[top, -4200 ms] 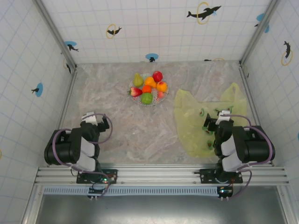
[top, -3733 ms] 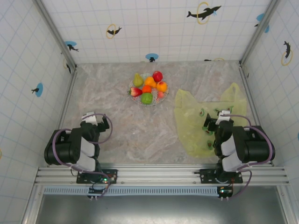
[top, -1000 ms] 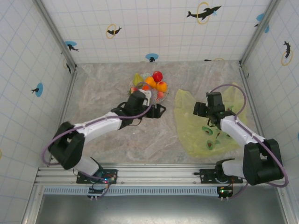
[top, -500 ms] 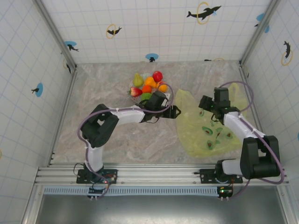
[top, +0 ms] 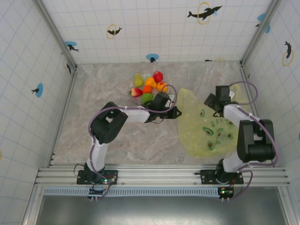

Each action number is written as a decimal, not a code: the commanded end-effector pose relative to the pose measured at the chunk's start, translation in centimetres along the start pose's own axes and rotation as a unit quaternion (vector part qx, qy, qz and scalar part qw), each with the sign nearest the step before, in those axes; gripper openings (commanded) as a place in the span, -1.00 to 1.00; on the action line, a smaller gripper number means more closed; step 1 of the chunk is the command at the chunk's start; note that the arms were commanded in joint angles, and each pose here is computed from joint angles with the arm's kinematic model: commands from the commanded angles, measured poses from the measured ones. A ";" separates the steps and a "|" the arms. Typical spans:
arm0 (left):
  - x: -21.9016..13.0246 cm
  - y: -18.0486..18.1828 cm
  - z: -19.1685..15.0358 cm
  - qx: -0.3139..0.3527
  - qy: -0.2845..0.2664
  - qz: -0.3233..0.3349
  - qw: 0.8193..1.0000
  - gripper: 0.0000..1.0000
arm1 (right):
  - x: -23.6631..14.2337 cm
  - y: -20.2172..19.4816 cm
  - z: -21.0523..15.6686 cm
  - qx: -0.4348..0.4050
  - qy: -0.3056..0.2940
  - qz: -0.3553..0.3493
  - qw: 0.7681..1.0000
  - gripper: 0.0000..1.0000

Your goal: Place the fruits into the plastic bag

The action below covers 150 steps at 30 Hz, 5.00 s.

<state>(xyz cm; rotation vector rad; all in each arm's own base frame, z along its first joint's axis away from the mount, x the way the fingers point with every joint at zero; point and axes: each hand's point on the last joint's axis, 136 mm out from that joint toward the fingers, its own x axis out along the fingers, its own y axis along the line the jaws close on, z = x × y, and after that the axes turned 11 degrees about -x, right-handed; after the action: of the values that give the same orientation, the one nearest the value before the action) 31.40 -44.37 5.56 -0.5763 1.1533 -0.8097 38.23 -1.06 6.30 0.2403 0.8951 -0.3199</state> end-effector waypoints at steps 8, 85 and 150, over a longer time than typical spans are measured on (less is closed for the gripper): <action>-0.2 -1.1 -0.2 0.012 0.003 -0.025 1.000 -1.00 | 1.8 1.4 2.5 0.002 -0.026 -0.017 1.000 -0.04; -18.3 -8.7 11.3 0.402 -0.210 0.177 0.873 -0.37 | -22.8 14.0 5.3 -0.490 -0.201 0.307 0.791 -1.00; -18.7 -13.5 7.5 0.148 -0.201 -0.055 0.967 -1.00 | -13.1 11.9 2.9 -0.440 -0.080 0.116 0.887 0.14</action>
<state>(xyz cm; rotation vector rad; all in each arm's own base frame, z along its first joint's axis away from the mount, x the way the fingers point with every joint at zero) 31.54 -36.79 28.02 -0.5240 0.6284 -0.8388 36.37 10.33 20.43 -0.4637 0.7746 0.2444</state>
